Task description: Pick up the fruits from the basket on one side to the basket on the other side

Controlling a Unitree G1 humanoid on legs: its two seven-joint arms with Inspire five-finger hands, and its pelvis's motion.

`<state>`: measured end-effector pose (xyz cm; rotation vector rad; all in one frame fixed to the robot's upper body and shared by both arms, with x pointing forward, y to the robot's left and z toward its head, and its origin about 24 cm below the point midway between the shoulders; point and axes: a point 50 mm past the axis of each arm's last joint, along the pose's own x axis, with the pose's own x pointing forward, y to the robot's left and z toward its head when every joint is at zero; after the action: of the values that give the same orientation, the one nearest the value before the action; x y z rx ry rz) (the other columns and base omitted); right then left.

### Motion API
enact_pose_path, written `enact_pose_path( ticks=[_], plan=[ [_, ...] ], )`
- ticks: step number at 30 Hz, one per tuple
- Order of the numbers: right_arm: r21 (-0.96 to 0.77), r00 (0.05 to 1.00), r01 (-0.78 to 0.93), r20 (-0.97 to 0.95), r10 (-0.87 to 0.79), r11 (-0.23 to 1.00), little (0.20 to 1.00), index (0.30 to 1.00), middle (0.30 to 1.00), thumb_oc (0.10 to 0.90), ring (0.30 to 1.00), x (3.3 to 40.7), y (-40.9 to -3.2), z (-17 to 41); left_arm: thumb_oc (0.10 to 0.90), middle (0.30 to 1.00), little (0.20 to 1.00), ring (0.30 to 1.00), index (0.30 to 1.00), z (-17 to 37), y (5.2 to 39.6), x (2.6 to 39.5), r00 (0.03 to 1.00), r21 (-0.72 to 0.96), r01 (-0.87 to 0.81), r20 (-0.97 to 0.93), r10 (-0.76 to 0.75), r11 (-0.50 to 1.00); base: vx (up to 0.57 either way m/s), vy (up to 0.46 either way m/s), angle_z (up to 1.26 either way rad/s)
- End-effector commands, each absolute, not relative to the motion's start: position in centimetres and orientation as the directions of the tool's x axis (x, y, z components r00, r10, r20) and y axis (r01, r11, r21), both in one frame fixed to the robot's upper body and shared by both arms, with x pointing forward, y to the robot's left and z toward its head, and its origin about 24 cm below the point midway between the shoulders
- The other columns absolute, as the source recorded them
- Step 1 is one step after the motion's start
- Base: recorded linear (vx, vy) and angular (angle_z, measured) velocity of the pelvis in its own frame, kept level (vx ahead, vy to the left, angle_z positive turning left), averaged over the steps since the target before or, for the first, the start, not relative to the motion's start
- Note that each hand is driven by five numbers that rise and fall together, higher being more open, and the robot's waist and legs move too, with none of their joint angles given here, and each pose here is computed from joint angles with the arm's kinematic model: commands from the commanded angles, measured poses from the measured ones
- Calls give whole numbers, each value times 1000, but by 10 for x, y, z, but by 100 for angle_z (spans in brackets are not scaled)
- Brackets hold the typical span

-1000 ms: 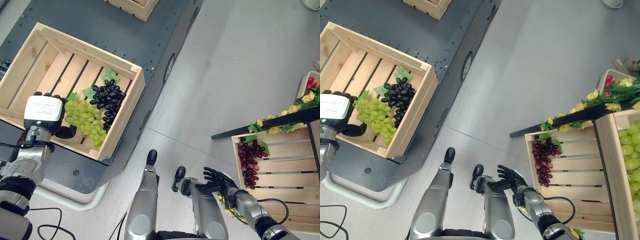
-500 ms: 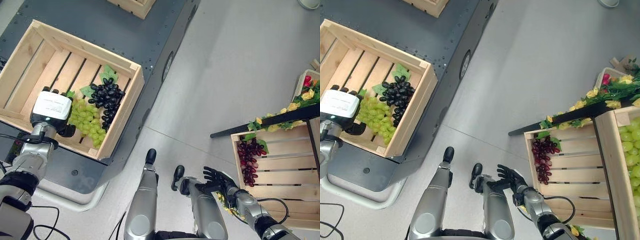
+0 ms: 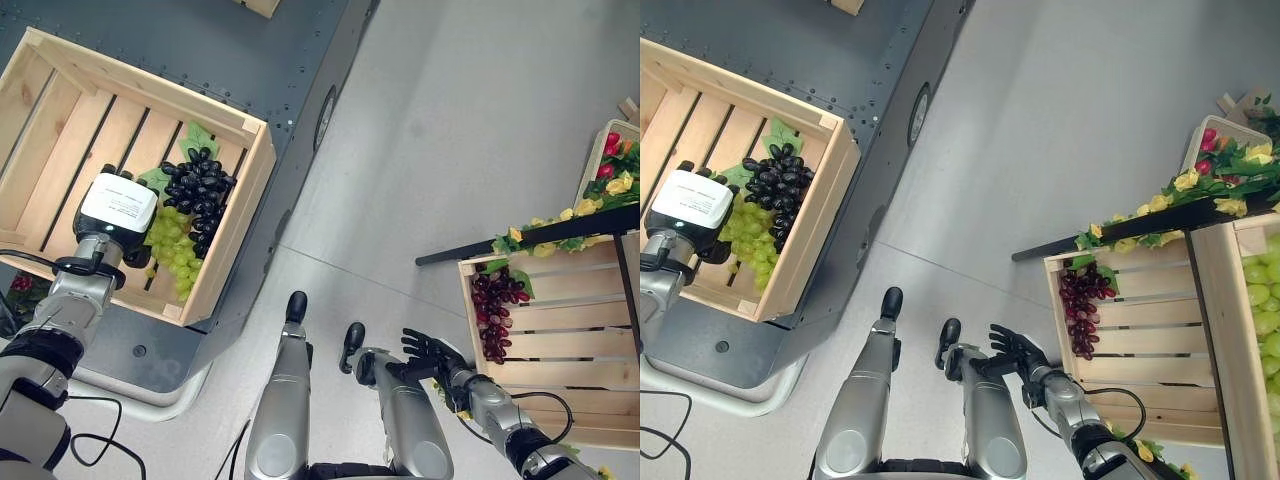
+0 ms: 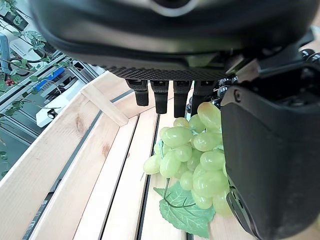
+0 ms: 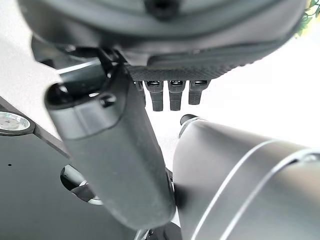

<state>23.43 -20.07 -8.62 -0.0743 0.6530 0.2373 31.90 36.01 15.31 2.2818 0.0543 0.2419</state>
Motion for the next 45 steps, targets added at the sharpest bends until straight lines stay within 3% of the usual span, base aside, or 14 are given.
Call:
enact_pose_path(
  ticks=[1,9,11,12,13,14,15,16,18,19,20,37,45],
  plan=[
    [26,755,-275,-613,233,961,900,900,900,800,900,222,-208,-88,800,900,900,900,900,211,371,322,931,704,-125,326,162,-699,-1,43,-5],
    [21,769,-276,-595,234,961,900,900,900,800,900,229,-205,-83,800,900,900,900,900,205,368,328,953,726,-55,243,181,-686,-7,17,-5],
    [18,771,-280,-591,236,960,900,900,900,800,900,230,-205,-82,800,900,900,900,900,198,366,332,970,768,17,142,196,-641,0,0,0],
    [17,771,-281,-591,237,960,900,900,900,800,900,230,-205,-82,775,862,862,862,862,197,365,332,973,783,40,110,202,-621,-31,4,-1],
    [15,776,-278,-585,234,961,900,900,900,800,900,232,-205,-80,574,561,561,561,561,191,362,334,974,794,130,10,226,-594,-34,11,-1],
    [16,781,-267,-582,226,964,900,900,900,800,900,234,-206,-79,532,498,498,498,498,186,360,334,973,798,150,-13,231,-583,-31,12,-1],
    [15,781,-266,-582,225,964,900,900,900,800,900,234,-206,-78,532,498,498,498,498,185,360,334,972,802,152,-16,234,-577,0,0,0],
    [14,784,-263,-580,222,965,900,900,900,800,900,235,-207,-77,494,441,441,441,441,185,362,333,970,807,164,-26,242,-568,0,0,0],
    [12,784,-266,-580,223,964,900,900,900,800,900,236,-208,-77,489,434,434,434,434,186,363,333,969,802,168,-27,245,-573,0,0,0],
    [10,784,-267,-580,223,964,900,900,900,800,900,235,-209,-77,430,345,345,345,345,191,365,334,969,807,155,-12,247,-570,0,0,0],
    [8,785,-267,-579,222,964,900,900,900,800,900,235,-208,-77,400,300,300,300,300,194,365,334,968,808,153,-5,252,-569,0,0,0],
    [23,795,-240,-569,210,971,900,900,900,800,900,232,-210,-79,400,300,300,300,300,192,371,326,972,817,146,-14,234,-558,-6,-20,3],
    [34,824,-292,-498,270,956,900,900,900,800,900,235,-207,-64,400,300,300,300,300,209,375,309,971,707,173,-7,238,-686,31,-30,2]
  ],
)
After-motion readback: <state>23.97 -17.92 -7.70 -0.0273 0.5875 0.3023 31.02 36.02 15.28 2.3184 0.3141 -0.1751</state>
